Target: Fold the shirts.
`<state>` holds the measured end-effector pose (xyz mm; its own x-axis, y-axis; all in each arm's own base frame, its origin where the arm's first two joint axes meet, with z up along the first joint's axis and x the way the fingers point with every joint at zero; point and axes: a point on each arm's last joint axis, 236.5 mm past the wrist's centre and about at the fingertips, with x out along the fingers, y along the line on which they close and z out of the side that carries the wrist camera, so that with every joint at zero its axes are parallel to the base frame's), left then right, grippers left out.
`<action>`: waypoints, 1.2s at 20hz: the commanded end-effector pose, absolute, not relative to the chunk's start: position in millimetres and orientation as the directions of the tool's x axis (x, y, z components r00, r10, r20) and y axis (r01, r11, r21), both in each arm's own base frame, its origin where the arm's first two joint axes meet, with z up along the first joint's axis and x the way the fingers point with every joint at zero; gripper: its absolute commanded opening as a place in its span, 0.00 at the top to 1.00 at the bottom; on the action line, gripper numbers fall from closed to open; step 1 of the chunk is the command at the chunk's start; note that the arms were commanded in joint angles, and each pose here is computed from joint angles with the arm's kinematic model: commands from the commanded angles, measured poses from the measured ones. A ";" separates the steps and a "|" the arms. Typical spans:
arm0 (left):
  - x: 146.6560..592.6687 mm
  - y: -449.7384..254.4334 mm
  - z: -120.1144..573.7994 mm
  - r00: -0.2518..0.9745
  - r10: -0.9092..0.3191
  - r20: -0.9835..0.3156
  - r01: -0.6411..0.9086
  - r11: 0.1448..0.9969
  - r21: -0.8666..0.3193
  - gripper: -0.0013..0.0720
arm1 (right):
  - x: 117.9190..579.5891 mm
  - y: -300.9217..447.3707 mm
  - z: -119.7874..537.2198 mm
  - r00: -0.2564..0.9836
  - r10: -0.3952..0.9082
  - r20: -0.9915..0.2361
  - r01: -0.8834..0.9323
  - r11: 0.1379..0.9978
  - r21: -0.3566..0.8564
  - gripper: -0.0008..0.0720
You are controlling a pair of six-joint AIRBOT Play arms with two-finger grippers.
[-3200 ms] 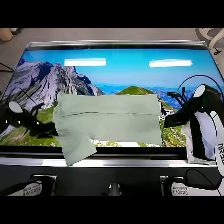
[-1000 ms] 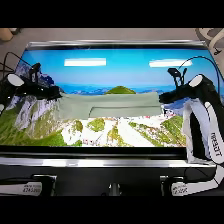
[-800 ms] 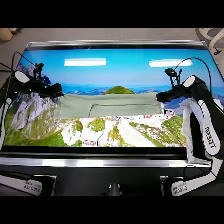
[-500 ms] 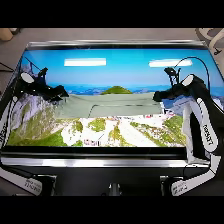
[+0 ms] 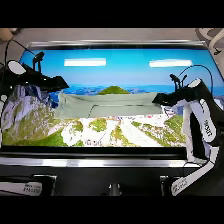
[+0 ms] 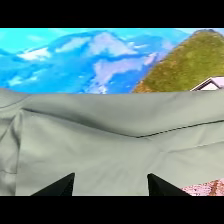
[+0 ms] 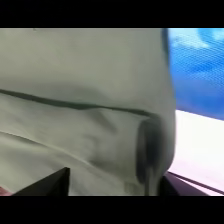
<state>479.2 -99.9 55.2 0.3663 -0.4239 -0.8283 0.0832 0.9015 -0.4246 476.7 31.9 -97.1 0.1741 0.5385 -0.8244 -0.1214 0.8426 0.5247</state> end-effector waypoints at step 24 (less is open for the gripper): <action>473.9 -358.6 -15.7 0.340 -0.654 -0.676 0.152 0.748 -0.646 0.94 | 428.6 172.9 201.7 0.481 0.687 -0.544 -0.544 0.721 0.429 0.96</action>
